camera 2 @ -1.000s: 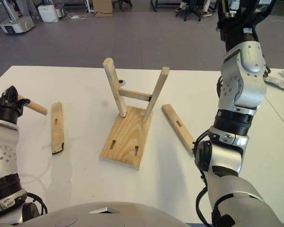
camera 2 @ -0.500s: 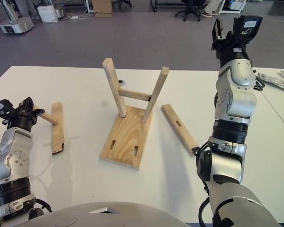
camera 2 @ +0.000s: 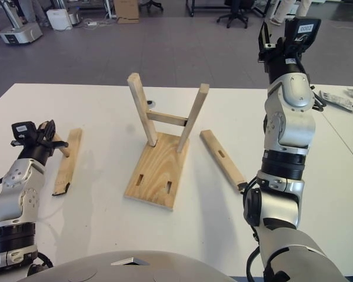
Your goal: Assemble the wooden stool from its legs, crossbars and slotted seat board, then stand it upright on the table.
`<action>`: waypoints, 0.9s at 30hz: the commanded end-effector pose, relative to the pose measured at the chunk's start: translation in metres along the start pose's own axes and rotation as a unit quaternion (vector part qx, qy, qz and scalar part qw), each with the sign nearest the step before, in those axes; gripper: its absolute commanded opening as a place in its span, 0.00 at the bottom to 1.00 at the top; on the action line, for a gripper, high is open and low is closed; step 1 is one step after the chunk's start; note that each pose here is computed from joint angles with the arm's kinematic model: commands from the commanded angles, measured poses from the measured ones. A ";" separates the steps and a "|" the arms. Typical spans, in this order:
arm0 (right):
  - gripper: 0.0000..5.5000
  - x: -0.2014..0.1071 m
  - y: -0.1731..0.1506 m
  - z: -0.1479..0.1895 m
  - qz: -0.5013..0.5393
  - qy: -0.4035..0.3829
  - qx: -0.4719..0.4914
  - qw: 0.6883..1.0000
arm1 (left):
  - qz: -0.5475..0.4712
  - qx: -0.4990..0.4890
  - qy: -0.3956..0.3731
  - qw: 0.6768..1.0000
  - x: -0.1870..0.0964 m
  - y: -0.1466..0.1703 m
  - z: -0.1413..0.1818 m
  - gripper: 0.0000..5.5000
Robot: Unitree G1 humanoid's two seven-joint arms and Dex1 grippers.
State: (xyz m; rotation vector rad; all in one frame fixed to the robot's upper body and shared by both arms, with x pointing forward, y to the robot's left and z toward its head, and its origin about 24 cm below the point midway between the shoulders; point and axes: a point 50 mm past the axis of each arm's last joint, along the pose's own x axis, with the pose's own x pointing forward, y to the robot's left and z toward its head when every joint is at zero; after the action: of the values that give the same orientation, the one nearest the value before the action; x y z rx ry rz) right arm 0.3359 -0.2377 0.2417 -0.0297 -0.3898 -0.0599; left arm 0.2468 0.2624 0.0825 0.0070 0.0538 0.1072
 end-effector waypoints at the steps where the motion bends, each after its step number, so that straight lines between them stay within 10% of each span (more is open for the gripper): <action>1: 0.45 -0.004 0.002 -0.004 0.003 0.010 0.004 1.000 | -0.047 -0.045 0.084 0.994 -0.030 -0.025 -0.047 0.07; 9: 0.45 -0.005 0.006 -0.005 0.008 0.012 0.010 1.000 | -0.122 -0.058 0.059 0.989 -0.046 -0.043 -0.043 0.07; 18: 0.45 -0.010 0.008 -0.007 0.008 0.015 0.015 1.000 | -0.135 0.007 0.051 0.990 -0.040 -0.040 -0.028 0.38; 27: 0.45 -0.021 0.013 -0.014 0.005 0.028 0.022 0.999 | -0.166 0.041 0.223 0.960 -0.072 -0.030 -0.048 0.65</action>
State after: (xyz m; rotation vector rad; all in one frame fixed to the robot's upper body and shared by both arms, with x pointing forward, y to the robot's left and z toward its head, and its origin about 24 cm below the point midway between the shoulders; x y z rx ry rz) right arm 0.3257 -0.2246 0.2255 0.0077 -0.3529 -0.0378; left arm 0.1814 0.2257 0.0408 0.0437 0.4572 -0.2174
